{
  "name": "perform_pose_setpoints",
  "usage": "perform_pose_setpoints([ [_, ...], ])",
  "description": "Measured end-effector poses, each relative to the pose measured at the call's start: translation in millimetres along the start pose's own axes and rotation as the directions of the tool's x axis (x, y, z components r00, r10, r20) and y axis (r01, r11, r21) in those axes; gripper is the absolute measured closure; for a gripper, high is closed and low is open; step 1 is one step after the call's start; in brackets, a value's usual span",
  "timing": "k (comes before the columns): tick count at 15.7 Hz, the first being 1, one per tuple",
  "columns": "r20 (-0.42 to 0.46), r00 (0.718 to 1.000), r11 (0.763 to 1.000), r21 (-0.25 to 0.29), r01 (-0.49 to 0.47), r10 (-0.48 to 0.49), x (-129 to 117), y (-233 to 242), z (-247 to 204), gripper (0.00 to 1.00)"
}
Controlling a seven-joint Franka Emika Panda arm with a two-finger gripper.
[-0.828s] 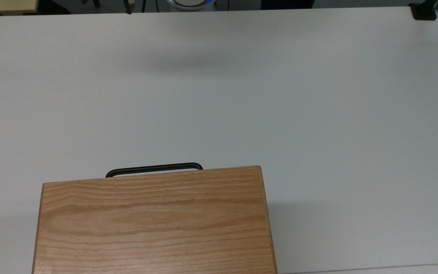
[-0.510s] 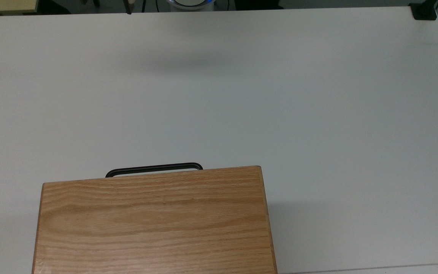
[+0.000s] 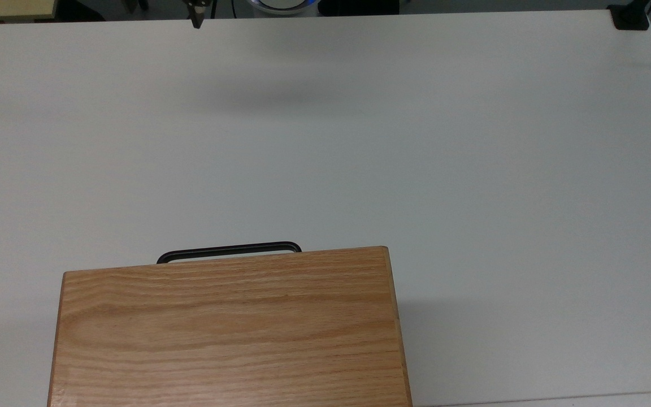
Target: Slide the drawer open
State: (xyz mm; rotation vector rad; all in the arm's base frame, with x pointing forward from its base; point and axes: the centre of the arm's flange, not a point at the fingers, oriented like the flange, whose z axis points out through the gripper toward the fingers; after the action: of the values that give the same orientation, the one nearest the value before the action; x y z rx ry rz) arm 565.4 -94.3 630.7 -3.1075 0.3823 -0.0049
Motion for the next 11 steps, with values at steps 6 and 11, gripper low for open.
perform_pose_setpoints([
  [6, -0.031, 0.986, 0.983, 0.089, -0.161, 0.164, 7, -9, -2, 0.0],
  [11, -0.11, 0.828, 0.824, 0.237, -0.515, 0.549, 33, -11, 0, 0.0],
])
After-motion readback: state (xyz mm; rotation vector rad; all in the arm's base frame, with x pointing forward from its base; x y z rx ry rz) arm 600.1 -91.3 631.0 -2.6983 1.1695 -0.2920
